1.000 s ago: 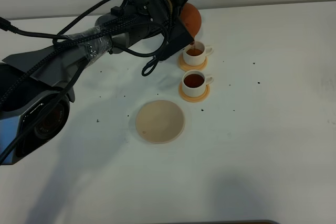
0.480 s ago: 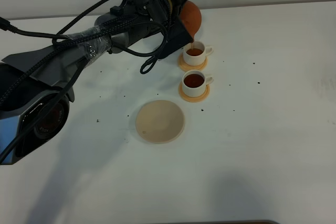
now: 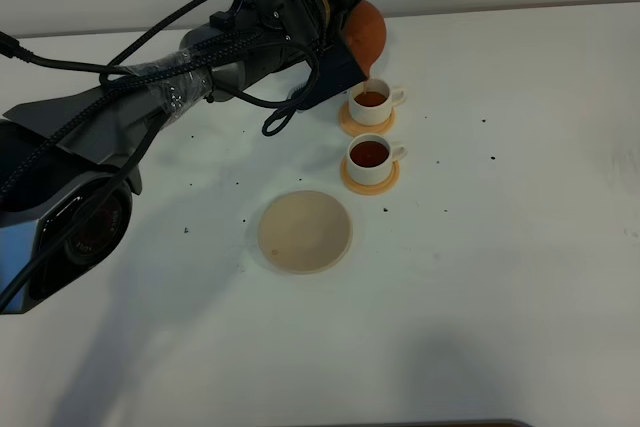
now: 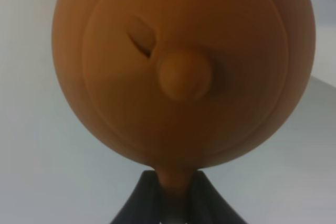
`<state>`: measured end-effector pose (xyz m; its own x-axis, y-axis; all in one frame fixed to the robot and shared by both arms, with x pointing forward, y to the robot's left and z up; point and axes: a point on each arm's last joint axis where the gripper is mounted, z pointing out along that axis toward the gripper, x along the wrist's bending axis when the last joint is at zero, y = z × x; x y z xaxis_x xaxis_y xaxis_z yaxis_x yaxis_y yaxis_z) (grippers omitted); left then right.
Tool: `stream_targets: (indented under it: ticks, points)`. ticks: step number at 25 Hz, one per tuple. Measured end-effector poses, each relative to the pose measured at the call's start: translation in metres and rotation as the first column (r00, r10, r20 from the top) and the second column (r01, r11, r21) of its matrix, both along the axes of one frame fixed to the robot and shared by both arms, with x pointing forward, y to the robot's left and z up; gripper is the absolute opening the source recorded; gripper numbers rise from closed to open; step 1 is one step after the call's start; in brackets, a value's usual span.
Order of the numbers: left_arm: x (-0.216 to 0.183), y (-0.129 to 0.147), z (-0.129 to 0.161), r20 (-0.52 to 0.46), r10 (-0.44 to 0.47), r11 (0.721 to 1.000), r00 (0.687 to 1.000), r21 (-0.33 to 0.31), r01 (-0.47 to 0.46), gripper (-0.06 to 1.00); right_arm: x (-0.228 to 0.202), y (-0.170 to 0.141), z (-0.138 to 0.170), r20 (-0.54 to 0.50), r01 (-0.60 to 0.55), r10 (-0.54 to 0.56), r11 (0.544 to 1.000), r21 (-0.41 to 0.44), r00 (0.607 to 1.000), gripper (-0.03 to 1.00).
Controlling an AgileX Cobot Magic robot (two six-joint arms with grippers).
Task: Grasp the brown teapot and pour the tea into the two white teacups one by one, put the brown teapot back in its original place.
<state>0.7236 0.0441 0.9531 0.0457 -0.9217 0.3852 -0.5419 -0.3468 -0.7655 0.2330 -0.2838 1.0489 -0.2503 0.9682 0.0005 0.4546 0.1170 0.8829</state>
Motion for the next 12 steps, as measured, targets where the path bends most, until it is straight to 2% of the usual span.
stream_targets:
  ticks: [12]
  points:
    - [0.0,-0.0009,0.0004,0.008,-0.021,1.0,1.0,0.015,0.021,0.11,0.0,0.0001,0.0,0.0,-0.001,0.001,1.0,0.001,1.0,0.24]
